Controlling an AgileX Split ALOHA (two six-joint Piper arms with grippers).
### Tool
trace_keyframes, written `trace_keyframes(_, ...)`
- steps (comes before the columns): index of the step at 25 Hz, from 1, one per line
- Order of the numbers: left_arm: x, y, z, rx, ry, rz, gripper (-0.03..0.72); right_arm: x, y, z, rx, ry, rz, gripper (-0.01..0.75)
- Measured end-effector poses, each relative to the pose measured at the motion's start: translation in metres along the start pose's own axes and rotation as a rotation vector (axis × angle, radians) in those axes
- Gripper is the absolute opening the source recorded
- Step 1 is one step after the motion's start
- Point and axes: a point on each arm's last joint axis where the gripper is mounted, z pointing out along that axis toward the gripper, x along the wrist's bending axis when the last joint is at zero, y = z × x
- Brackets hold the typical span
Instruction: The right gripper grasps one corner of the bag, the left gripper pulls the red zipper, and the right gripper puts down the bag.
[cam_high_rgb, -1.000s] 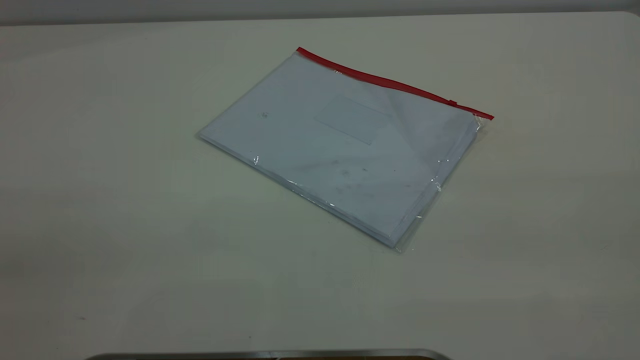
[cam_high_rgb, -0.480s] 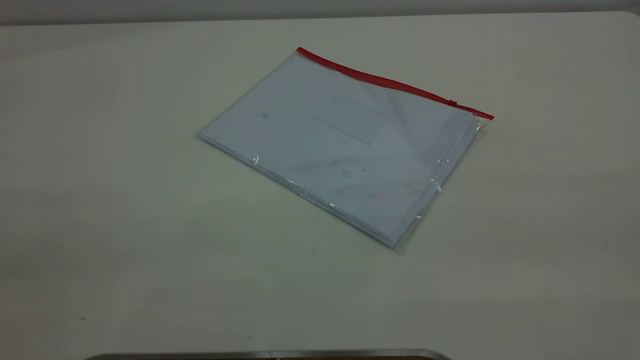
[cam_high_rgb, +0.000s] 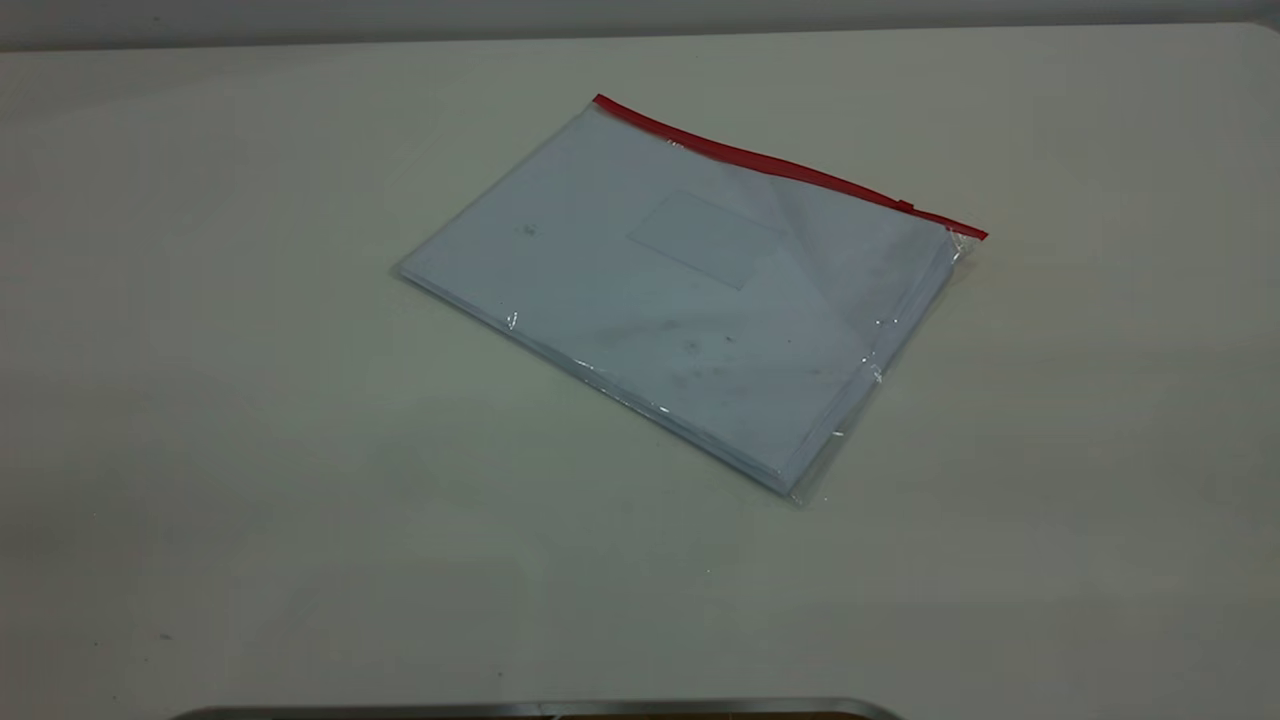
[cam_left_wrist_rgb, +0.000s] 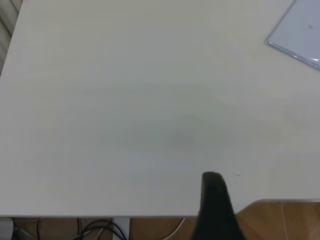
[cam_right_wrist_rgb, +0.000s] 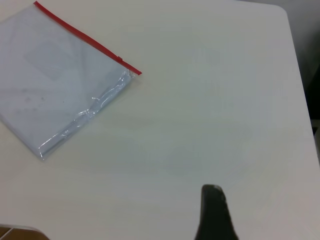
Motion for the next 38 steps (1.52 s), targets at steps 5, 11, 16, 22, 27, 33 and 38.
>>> trace_keyframes(5, 0.000, 0.001, 0.001, 0.006, 0.003, -0.005, 0.589, 0.001, 0.001, 0.000, -0.008, 0.006, 0.003, 0.547)
trace_keyframes(11, 0.006, 0.039, 0.010, 0.014, 0.057, -0.038, 0.589, -0.001, 0.033, -0.001, -0.036, 0.021, 0.025, 0.547)
trace_keyframes(16, 0.006, 0.094, 0.040, 0.003, 0.047, -0.029, 0.589, -0.004, 0.076, 0.022, 0.070, 0.056, 0.057, 0.547)
trace_keyframes(22, 0.004, 0.145, 0.098, 0.101, 0.008, -0.052, 0.589, -0.006, 0.111, 0.067, 0.217, 0.109, 0.111, 0.547)
trace_keyframes(27, 0.004, 0.182, 0.153, 0.177, 0.002, -0.055, 0.589, -0.007, 0.122, 0.113, 0.285, 0.135, 0.174, 0.547)
trace_keyframes(33, 0.003, 0.212, 0.224, 0.227, -0.004, -0.036, 0.589, -0.007, 0.118, 0.177, 0.401, 0.164, 0.225, 0.547)
trace_keyframes(38, -0.013, 0.221, 0.275, 0.285, -0.048, 0.091, 0.589, -0.005, 0.099, 0.235, 0.515, 0.194, 0.256, 0.547)
